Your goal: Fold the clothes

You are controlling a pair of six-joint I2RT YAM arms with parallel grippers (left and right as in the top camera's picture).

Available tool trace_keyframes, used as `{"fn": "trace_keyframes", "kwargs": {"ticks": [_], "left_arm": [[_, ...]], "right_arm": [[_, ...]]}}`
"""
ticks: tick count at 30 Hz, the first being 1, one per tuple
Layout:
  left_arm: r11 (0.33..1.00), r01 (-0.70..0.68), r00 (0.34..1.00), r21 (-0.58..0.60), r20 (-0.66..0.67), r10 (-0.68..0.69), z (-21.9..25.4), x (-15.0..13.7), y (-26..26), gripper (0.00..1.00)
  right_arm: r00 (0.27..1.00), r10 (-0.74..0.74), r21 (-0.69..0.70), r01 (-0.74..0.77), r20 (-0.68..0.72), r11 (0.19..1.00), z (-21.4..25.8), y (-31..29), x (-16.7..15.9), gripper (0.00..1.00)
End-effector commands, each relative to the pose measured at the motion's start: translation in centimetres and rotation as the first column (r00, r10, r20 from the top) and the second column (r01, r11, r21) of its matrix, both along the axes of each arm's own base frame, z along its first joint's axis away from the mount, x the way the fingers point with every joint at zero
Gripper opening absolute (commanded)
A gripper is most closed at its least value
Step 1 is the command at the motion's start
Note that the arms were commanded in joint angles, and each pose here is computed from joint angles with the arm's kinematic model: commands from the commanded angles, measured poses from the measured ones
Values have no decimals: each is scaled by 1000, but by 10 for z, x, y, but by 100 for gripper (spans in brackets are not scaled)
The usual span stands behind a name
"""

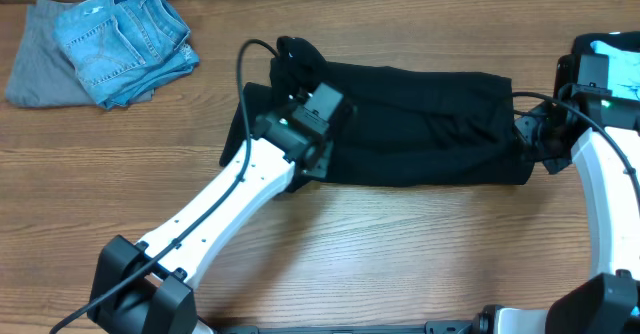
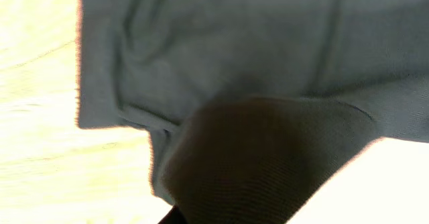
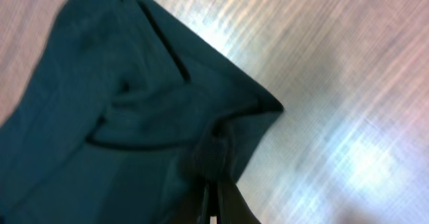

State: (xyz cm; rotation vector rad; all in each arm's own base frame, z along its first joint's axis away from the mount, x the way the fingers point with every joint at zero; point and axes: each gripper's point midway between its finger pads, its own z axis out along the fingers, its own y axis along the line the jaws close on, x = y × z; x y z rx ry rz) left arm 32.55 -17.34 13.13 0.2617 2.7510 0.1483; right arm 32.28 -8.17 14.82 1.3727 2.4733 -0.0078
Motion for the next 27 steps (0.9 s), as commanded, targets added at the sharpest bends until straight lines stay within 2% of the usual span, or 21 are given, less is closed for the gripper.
{"fn": "trace_keyframes", "kwargs": {"ticks": [1, 15, 17, 18, 19, 20, 22, 23, 24, 26, 27], "left_arm": [[997, -55, 998, 54, 43, 53, 1, 18, 26, 10], [990, -114, 992, 86, 56, 109, -50, 70, 48, 10], [987, -132, 990, 96, 56, 127, -61, 77, 53, 15], [985, -140, 989, 100, 55, 135, -65, 79, 56, 22], [984, -147, 988, 100, 54, 142, -69, 82, 58, 35], [983, -154, 987, 99, 54, 150, -72, 84, 61, 47], [981, -167, 985, 97, 58, 162, -71, 87, 65, 49], [981, -173, 984, 93, 63, 167, -67, 88, 67, 50], [980, -176, 983, 90, 68, 170, -62, 90, 67, 55], [980, -181, 981, 82, 83, 174, -46, 93, 68, 84], [980, -183, 980, 78, 88, 176, -34, 93, 69, 93]], "right_arm": [[999, -9, -24, 8, -35, 1000, -22, -7, 0, 4], [999, 18, -40, -17, 26, 999, -51, -13, 33, 4], [999, 20, -37, -18, 28, 999, -55, -13, 36, 4], [999, 20, -33, -19, 30, 999, -57, -13, 38, 8], [999, 22, -30, -21, 27, 999, -59, -12, 39, 18], [999, 23, -25, -23, 29, 999, -61, -12, 41, 37], [998, 60, -10, -59, 33, 998, -62, -8, 44, 73], [995, 95, -7, -95, 41, 995, -60, -5, 46, 84], [992, 120, -7, -120, 44, 993, -57, -4, 49, 91], [989, 141, -17, -140, 38, 990, -46, -6, 50, 98], [988, 150, -23, -150, 34, 988, -37, -7, 51, 100]]}}
